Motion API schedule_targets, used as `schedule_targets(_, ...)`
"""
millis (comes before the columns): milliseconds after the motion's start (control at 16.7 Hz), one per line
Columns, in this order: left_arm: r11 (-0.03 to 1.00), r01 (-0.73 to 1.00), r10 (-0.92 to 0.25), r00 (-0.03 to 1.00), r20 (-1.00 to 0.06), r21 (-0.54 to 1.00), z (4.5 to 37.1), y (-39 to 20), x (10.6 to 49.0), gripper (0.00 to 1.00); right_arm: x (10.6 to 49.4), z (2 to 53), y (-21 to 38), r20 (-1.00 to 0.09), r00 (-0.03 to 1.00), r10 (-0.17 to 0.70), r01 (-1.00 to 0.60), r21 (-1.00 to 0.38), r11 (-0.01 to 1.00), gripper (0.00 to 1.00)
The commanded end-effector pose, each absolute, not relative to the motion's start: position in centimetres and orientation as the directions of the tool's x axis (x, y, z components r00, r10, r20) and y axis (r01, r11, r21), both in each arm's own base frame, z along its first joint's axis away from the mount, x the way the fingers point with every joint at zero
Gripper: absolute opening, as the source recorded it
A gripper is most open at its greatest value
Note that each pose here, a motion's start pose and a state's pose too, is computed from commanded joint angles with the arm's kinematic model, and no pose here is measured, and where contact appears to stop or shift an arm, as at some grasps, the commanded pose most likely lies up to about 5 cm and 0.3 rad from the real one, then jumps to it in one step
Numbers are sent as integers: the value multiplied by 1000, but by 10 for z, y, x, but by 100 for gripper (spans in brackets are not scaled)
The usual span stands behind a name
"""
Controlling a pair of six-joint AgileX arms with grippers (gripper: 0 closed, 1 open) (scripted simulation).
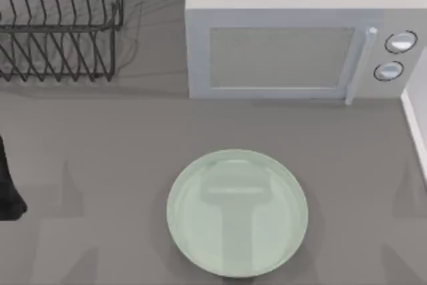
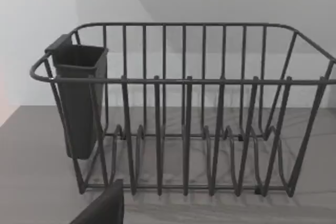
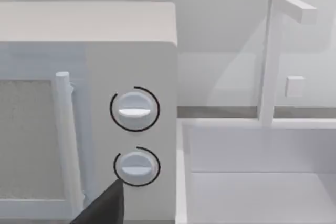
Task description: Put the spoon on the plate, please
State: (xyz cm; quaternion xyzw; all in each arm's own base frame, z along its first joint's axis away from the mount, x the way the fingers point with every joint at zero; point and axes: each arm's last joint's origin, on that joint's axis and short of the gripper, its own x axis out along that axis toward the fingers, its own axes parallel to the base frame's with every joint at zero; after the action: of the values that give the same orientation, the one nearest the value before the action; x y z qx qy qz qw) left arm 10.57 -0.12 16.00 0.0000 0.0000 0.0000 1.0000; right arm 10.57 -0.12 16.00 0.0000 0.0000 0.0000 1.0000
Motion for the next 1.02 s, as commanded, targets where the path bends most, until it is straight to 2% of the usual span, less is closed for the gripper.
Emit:
schedule_targets(180,1000,-6,6,1000,-13,7,161,-1,106,100,106,160,-1,0,1000,0,0,0,1000,100)
schedule_targets(300,999,-30,32,997,-65,40,168,2,106,100,106,160,-1,0,1000,0,0,0,1000,100)
schedule_targets(480,990,-72,97,974,-206,122,188,9,111,100,106,160,-1,0,1000,0,0,0,1000,100)
schedule_targets(600,980,-85,145,928,-342,182,203,17,120,100,106,160,-1,0,1000,0,0,0,1000,100)
schedule_targets(780,969,-58,193,781,-594,239,217,34,145,100,106,160,-1,0,1000,0,0,0,1000,100)
schedule_targets(1020,977,22,177,481,-858,214,219,67,184,100,106,160,-1,0,1000,0,0,0,1000,100)
